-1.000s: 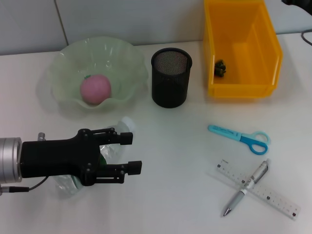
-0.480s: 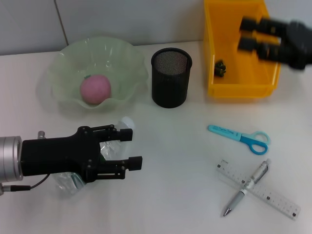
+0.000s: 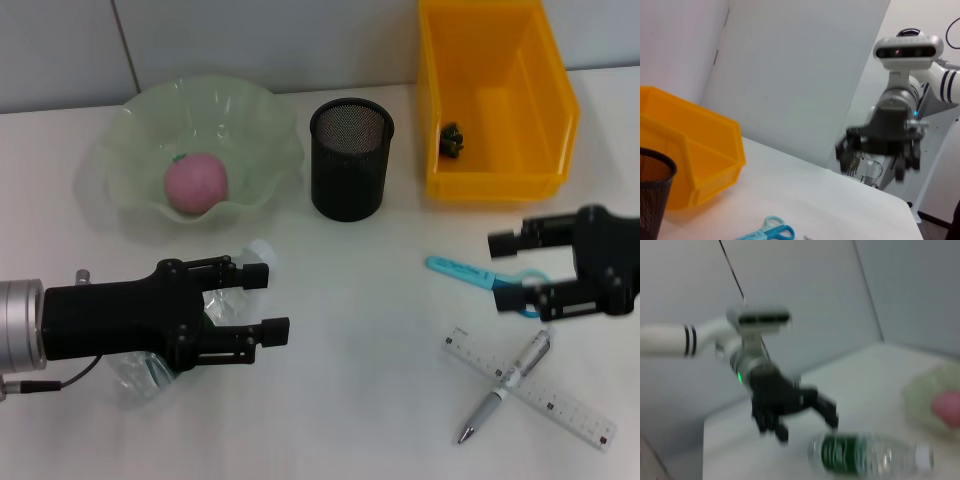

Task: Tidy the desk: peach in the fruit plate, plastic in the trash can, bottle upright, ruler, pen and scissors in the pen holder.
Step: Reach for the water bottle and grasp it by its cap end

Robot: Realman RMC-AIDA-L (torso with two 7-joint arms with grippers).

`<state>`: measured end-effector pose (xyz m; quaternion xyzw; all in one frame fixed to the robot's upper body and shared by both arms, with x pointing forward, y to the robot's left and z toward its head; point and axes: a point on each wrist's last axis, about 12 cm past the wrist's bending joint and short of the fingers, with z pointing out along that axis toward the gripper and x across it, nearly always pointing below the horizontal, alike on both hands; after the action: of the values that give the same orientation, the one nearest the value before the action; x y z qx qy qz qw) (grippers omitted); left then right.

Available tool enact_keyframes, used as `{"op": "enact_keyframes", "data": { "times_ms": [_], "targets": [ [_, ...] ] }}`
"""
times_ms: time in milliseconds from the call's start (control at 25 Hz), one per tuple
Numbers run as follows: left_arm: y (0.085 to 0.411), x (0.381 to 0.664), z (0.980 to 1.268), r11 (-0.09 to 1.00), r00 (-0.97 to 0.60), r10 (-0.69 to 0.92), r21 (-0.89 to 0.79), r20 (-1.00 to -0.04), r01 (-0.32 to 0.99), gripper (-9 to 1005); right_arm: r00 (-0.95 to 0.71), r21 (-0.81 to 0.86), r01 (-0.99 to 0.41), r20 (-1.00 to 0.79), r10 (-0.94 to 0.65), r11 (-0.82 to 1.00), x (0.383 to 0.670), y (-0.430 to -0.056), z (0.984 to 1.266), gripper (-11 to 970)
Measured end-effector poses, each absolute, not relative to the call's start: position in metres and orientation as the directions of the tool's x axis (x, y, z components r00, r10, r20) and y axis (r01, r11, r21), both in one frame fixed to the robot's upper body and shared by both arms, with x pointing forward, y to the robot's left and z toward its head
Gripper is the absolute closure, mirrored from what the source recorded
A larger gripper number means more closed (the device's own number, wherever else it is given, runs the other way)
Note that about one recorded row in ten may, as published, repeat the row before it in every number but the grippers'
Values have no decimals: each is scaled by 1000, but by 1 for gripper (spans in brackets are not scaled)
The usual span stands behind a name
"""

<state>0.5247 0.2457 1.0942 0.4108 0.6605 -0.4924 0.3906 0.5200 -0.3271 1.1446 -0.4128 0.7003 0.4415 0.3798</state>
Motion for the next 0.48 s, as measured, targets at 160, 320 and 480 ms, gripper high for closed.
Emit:
{"op": "enact_keyframes", "data": {
  "times_ms": [160, 320, 480],
  "targets": [
    [246, 526, 1094, 186, -365, 170, -334, -915, 924, 211, -403, 325, -907, -853, -330, 268, 514, -327, 1132, 249],
    [248, 527, 1092, 195, -383, 202, -346, -901, 918, 212, -378, 296, -920, -847, -375, 258, 509, -324, 1123, 249],
    [246, 531, 1095, 195, -394, 210, -357, -895, 914, 212, -339, 256, -933, -860, -381, 252, 506, -326, 1119, 249]
  ]
}}
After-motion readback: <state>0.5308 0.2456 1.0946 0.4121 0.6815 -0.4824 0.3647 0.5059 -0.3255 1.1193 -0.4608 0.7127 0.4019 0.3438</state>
